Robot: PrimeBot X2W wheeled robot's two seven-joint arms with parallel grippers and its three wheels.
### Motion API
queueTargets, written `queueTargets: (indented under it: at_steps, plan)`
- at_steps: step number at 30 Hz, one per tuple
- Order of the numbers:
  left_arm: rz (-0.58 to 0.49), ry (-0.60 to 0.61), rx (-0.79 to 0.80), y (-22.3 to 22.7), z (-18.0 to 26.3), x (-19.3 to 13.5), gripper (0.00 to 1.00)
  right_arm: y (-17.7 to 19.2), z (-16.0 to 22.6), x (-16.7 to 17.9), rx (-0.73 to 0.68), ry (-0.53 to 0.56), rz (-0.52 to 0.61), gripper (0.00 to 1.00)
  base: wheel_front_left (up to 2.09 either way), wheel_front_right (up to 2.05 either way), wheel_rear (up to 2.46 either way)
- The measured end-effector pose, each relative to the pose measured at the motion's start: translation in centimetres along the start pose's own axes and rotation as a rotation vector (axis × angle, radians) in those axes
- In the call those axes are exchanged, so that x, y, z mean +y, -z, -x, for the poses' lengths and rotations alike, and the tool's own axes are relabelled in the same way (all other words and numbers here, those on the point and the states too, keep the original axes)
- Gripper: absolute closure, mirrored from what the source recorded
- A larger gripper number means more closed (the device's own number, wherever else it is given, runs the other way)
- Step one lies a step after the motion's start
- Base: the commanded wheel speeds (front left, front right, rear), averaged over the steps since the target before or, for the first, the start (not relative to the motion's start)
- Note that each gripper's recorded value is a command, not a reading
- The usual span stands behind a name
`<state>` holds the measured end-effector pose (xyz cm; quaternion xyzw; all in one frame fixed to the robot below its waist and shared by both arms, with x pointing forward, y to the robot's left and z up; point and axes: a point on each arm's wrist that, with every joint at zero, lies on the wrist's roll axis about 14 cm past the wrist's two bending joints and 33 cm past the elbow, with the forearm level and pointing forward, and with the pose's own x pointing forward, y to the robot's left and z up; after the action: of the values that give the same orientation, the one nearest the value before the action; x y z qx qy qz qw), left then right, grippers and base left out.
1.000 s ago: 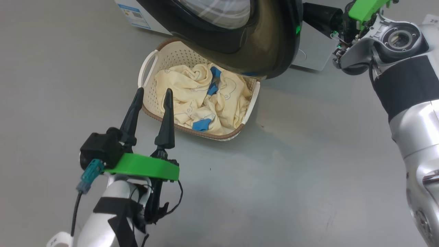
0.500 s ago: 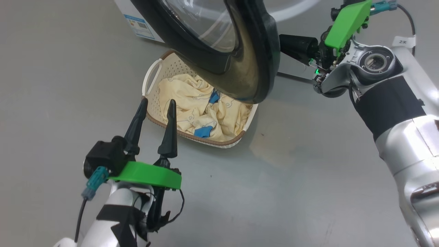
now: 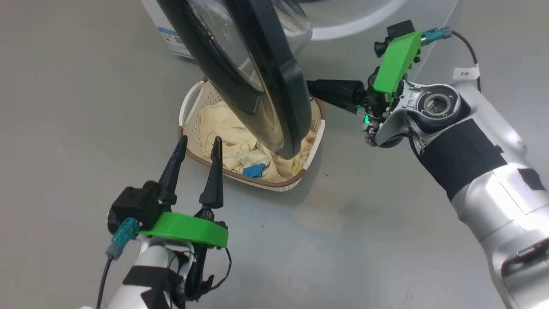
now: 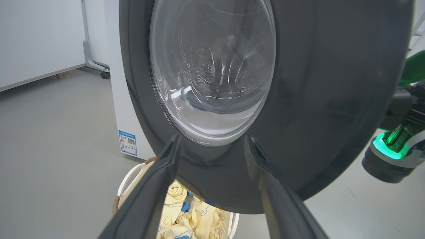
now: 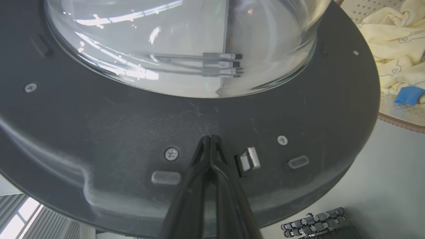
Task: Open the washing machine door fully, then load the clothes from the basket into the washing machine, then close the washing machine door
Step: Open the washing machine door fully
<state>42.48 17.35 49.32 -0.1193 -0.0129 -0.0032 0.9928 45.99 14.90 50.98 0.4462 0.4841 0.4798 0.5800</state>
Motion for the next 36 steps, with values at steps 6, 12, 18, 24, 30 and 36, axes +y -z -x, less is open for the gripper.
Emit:
queueTargets:
  at_steps: [6,12,18,24,30,36]
  plan:
    - [0.000,0.002,0.001,0.0,0.1,-0.1,0.00,1.9,-0.9,0.5,0.060,-0.025,-0.003,1.00,0.00,0.00,0.00]
    - [-0.002,-0.002,0.000,-0.1,0.2,0.1,0.00,3.3,-1.6,0.9,0.104,-0.041,-0.005,1.00,0.00,0.00,0.00]
    - [-0.004,-0.006,0.000,-0.1,0.2,0.2,0.00,4.5,-2.2,1.1,0.143,-0.049,-0.006,1.00,0.00,0.00,0.00]
    - [-0.004,-0.009,0.000,-0.1,0.2,0.2,0.00,5.5,-2.5,1.3,0.168,-0.055,-0.012,1.00,0.00,0.00,0.00]
    - [-0.003,-0.010,-0.002,-0.2,0.3,0.2,0.00,6.0,-2.8,1.5,0.166,-0.062,-0.026,1.00,0.00,0.00,0.00]
    - [0.002,-0.009,-0.005,-0.2,0.1,0.1,0.00,4.5,-2.2,1.9,0.070,-0.056,0.012,1.00,0.00,0.00,0.00]
